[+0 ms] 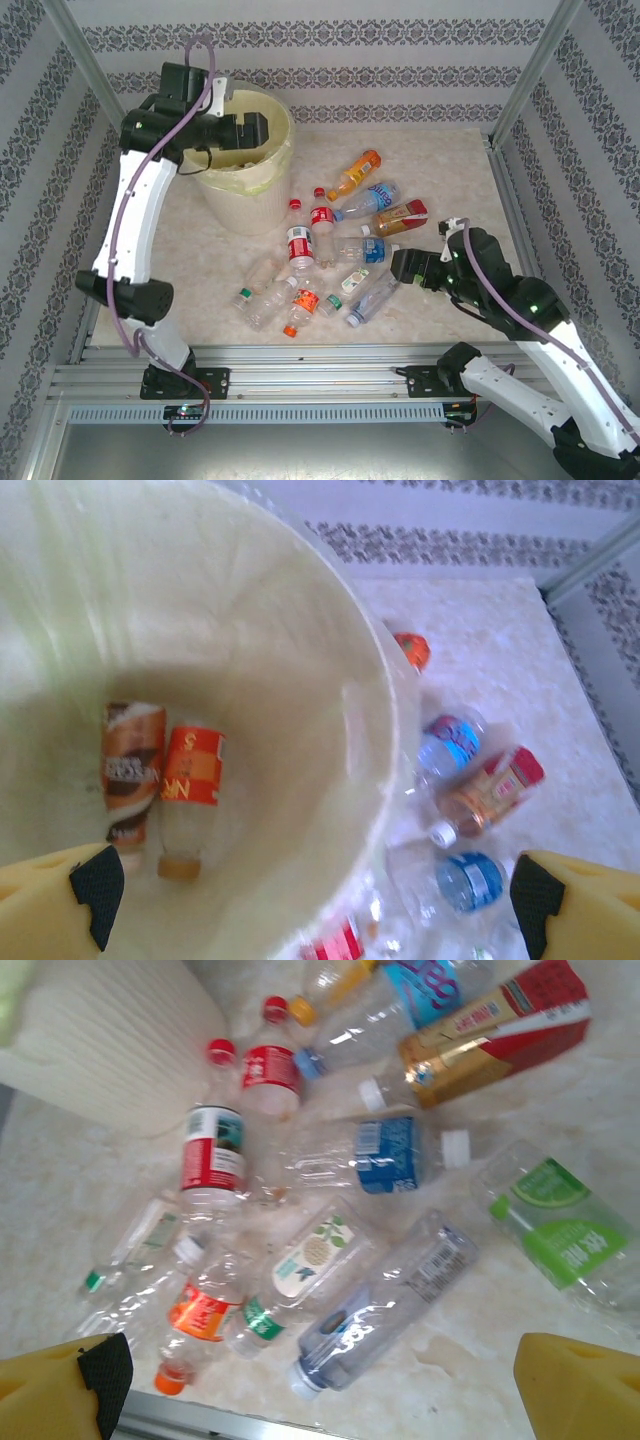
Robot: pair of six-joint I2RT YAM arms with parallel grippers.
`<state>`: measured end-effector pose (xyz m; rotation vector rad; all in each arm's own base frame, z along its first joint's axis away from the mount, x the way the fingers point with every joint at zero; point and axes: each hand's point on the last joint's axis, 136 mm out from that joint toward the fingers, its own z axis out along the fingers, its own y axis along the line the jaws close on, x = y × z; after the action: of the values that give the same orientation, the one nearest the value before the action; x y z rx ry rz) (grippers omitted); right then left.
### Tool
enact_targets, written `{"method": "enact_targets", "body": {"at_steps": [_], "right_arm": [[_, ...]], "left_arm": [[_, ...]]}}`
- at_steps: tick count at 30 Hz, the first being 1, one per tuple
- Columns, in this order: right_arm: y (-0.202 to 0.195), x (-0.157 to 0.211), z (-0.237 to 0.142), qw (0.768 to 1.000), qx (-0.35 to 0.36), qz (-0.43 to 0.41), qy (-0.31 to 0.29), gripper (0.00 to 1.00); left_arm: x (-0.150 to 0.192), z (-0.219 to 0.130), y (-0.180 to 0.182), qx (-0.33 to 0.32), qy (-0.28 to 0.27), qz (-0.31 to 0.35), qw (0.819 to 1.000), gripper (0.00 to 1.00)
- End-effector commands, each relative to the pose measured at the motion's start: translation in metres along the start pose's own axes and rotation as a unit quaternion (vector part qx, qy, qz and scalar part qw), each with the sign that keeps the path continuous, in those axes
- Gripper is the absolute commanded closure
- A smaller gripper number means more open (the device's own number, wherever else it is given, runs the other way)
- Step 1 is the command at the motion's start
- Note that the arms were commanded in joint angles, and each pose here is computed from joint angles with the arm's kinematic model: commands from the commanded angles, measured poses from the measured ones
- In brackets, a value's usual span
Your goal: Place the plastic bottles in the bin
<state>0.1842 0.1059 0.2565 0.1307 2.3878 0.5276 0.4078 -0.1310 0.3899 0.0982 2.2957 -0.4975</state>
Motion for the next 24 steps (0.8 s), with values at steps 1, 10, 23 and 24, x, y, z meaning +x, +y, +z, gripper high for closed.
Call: {"method": "enact_targets", "body": {"at_steps": [1,10,23,24], "right_arm": [[-0.023,0.014,0.017,0.998,0.047,0.03,0.034,0.02],[-0.069,0.028,0.048,0.986,0.11,0.091,0.083,0.02],[-0.116,0.028,0.082,0.969,0.192,0.112,0.109,0.02],[-0.12,0.027,0.084,0.967,0.201,0.109,0.111,0.02]], "left_arm": [[0.024,-0.02,-0.026,0.05,-0.007,0.021,0.998,0.0],[0.122,-0.045,-0.053,0.137,-0.002,0.007,0.99,0.0],[0.214,-0.039,-0.113,0.288,0.008,-0.014,0.957,0.0],[0.219,-0.035,-0.116,0.292,0.012,-0.014,0.956,0.0]]}}
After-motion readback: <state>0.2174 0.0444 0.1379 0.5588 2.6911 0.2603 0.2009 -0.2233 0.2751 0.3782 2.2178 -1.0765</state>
